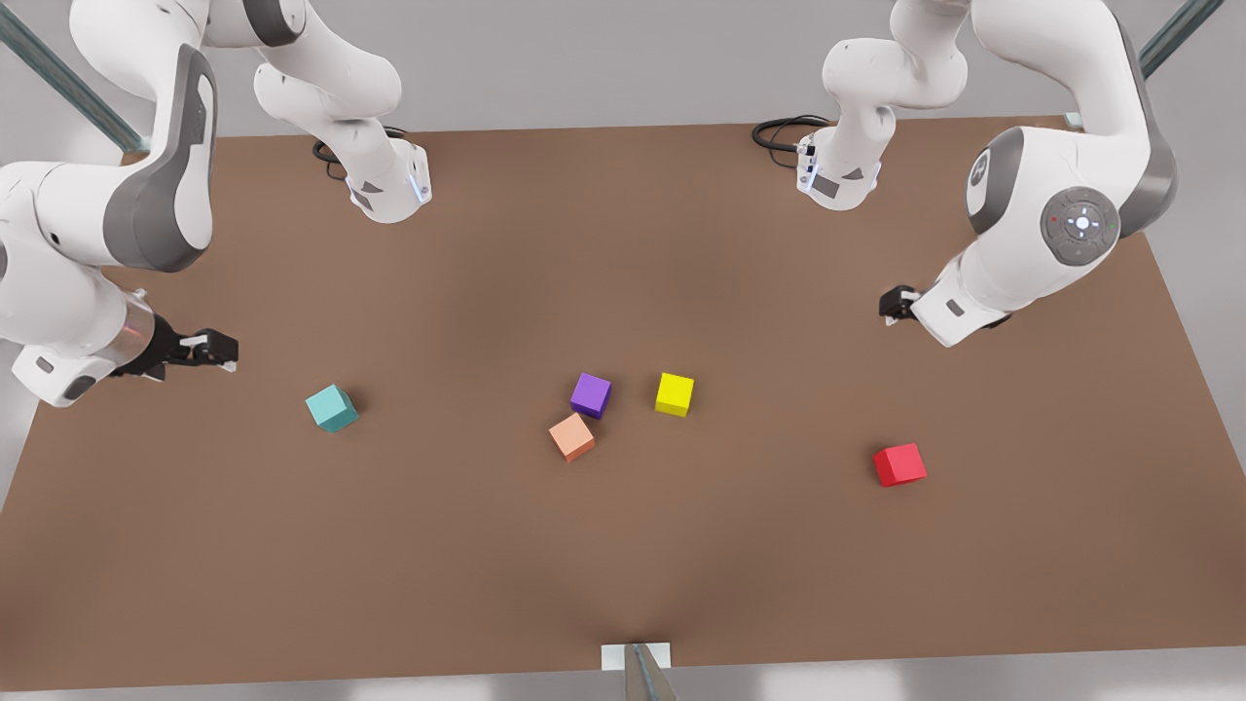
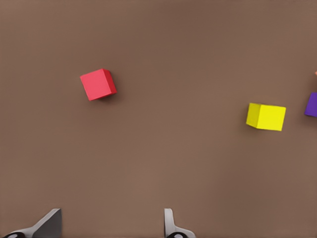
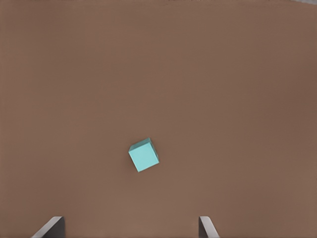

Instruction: Pick up red wooden cube and pass to hand red wooden cube and place in blue wooden cube

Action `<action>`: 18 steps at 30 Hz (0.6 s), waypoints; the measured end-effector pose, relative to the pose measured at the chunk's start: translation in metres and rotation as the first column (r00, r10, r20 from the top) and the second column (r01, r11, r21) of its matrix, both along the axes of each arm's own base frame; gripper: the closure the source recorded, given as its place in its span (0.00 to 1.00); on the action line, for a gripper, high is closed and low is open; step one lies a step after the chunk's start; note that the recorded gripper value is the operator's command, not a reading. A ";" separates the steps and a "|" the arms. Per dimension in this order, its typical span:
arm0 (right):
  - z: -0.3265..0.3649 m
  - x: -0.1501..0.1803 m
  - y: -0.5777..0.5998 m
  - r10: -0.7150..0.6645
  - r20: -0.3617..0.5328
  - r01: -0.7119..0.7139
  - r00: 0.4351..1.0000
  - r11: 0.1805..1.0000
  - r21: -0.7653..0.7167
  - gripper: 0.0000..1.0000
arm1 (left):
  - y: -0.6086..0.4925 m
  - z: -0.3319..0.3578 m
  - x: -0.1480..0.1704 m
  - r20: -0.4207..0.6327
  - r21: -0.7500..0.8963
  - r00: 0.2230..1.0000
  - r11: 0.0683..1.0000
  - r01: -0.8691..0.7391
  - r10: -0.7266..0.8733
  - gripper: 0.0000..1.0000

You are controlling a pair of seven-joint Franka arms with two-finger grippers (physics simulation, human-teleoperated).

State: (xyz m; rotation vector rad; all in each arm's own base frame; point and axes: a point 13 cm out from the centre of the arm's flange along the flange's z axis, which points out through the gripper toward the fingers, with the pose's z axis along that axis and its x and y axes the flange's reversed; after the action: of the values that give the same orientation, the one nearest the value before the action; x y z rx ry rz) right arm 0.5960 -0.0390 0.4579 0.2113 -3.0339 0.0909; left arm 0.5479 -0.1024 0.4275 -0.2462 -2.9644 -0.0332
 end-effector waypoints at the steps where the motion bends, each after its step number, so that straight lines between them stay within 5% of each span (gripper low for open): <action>1: 0.000 0.001 0.000 0.003 0.002 -0.003 1.000 1.000 0.000 0.00 | 0.000 0.002 0.002 0.005 -0.001 1.000 1.000 -0.003 0.003 0.00; 3: -0.002 0.002 0.000 0.008 0.004 -0.008 1.000 1.000 0.001 0.00 | 0.000 -0.010 0.013 -0.002 0.002 1.000 1.000 -0.009 0.009 0.00; 6: -0.002 0.004 0.002 0.016 0.008 -0.016 1.000 1.000 0.002 0.00 | 0.043 -0.093 0.087 -0.047 0.028 0.994 0.995 -0.099 0.101 0.00; 9: -0.003 0.005 0.002 0.022 0.009 -0.022 1.000 1.000 0.001 0.00 | 0.078 -0.178 0.119 -0.075 0.047 0.985 0.987 -0.154 0.157 0.00; 18: -0.004 0.006 0.001 0.030 0.013 -0.031 0.999 1.000 0.006 0.00 | 0.100 -0.276 0.119 -0.069 0.059 0.967 0.968 -0.243 0.247 0.00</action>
State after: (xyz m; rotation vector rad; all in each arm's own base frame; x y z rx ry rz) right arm 0.6022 -0.0380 0.4535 0.2585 -3.0444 0.0861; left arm 0.6673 -0.0023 0.1518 0.1239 -2.8901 -0.0655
